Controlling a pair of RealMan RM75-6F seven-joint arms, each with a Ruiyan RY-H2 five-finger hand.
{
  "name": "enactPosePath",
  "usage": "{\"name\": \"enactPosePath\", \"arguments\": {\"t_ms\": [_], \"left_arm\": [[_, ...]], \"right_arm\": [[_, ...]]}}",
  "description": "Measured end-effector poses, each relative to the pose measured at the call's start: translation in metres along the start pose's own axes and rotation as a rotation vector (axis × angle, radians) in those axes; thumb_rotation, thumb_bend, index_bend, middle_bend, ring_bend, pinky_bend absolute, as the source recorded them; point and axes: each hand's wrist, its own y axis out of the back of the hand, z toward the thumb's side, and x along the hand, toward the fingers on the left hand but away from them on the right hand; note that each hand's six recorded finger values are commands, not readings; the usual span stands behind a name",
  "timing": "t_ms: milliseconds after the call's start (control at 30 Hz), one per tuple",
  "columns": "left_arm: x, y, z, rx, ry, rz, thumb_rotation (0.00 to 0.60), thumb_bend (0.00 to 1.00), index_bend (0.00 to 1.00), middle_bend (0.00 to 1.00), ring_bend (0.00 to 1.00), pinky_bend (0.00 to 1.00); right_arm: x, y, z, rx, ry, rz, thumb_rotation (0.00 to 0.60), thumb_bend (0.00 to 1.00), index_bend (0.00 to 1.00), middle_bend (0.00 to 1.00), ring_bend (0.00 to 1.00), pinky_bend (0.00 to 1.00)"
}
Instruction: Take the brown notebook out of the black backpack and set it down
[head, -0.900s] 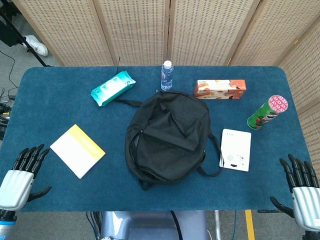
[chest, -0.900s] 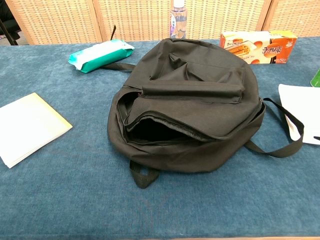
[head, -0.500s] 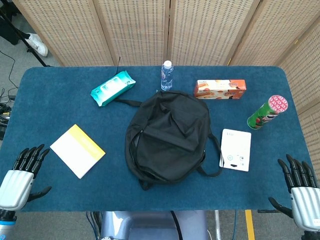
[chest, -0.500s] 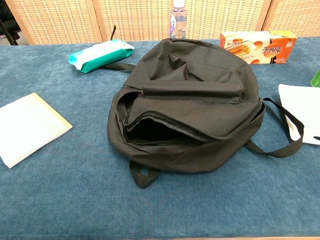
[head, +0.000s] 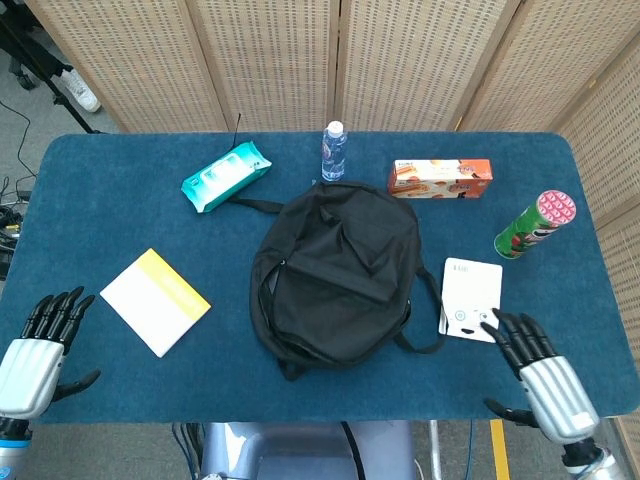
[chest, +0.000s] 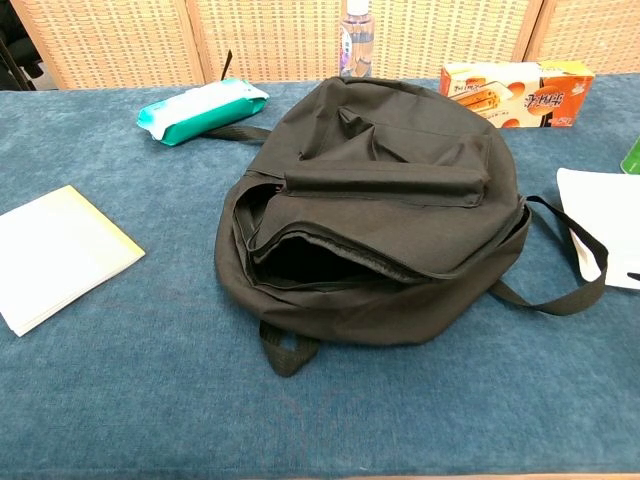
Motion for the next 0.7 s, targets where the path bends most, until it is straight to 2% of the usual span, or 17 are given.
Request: {"name": "enactPosePath", "arguments": {"t_ms": [100, 267, 500, 700], "left_arm": [[0.001, -0.002, -0.002, 0.003, 0.009, -0.006, 0.6, 0.04, 0.0, 0.0, 0.0, 0.05], [0.003, 0.0, -0.005, -0.003, 0.022, -0.004, 0.6, 0.04, 0.0, 0.0, 0.0, 0.05], [0.003, 0.004, -0.014, -0.017, 0.046, 0.002, 0.6, 0.04, 0.0, 0.0, 0.0, 0.05], [0.005, 0.004, -0.018, -0.021, 0.055, -0.002, 0.6, 0.04, 0.0, 0.0, 0.0, 0.05]], "right_arm": [[-0.024, -0.01, 0.02, -0.012, 0.093, 0.075, 0.6, 0.0, 0.1, 0.0, 0.0, 0.02], [-0.06, -0.027, 0.054, -0.023, 0.181, 0.172, 0.6, 0.0, 0.1, 0.0, 0.0, 0.02], [-0.1, -0.055, 0.087, -0.005, 0.202, 0.235, 0.6, 0.0, 0.11, 0.0, 0.0, 0.02], [-0.123, -0.077, 0.116, -0.019, 0.21, 0.262, 0.6, 0.0, 0.13, 0.03, 0.0, 0.02]]}}
